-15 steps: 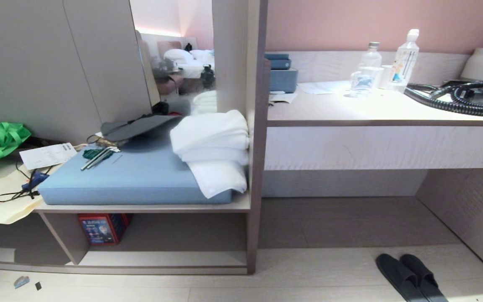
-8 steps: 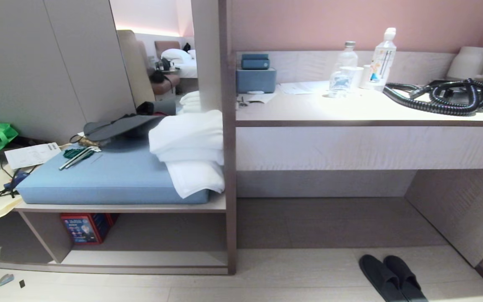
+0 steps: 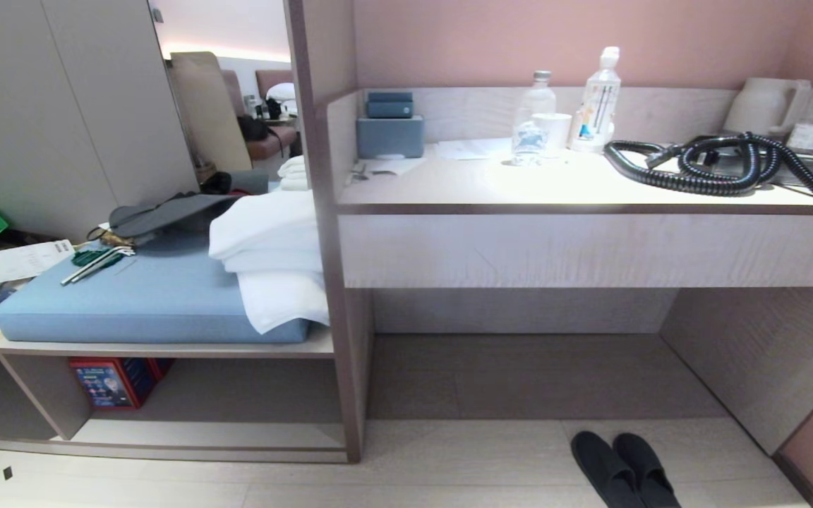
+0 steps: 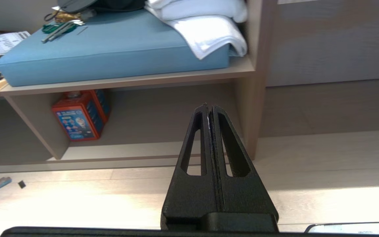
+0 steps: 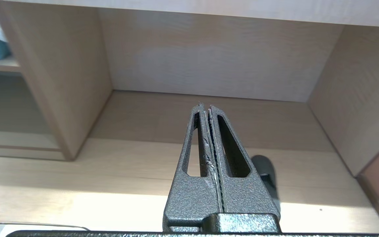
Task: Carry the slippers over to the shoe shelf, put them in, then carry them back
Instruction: Pick up the slippers on the floor
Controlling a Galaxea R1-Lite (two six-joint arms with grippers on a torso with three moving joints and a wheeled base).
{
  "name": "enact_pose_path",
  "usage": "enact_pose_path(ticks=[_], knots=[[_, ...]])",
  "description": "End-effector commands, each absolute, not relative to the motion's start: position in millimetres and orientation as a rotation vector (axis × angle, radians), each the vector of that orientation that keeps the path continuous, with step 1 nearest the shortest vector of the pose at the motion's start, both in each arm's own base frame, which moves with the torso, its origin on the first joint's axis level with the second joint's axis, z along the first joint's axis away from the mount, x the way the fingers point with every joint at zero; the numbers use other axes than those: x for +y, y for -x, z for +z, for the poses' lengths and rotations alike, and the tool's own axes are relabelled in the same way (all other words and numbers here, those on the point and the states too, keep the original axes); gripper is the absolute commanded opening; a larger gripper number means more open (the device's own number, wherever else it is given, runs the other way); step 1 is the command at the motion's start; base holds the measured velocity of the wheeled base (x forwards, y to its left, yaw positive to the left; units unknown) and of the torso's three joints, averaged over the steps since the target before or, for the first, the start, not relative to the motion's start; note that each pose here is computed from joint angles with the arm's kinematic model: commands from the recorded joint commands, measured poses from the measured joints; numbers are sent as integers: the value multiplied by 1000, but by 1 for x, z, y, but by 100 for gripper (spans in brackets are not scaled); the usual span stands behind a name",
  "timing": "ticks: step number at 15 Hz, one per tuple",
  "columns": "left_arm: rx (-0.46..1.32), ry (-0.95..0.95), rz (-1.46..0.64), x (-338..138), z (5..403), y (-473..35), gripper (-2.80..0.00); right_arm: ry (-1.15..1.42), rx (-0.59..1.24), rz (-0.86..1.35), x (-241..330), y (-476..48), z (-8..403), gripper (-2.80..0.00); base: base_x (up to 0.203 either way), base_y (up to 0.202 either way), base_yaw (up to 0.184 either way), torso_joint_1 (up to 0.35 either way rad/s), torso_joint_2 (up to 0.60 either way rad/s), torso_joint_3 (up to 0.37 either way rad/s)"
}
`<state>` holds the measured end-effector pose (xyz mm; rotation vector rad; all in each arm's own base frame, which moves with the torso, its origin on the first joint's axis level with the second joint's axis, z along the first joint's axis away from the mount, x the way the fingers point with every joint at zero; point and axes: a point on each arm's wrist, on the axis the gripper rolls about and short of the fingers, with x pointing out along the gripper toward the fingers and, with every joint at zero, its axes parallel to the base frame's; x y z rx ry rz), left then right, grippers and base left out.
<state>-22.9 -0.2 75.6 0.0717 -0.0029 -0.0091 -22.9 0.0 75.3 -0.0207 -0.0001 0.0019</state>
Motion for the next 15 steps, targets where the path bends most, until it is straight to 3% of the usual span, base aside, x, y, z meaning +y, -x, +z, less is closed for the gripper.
enact_pose_path(ticks=[1, 15], knots=[[-3, -71, -9, 0, 76, 23, -280, 21, 2, 2, 0, 23, 75, -280, 0, -193, 3, 4, 2, 4], [-3, -72, -9, 0, 76, 23, -280, 21, 0, 3, 0, 23, 75, -280, 0, -195, 2, 3, 3, 3]])
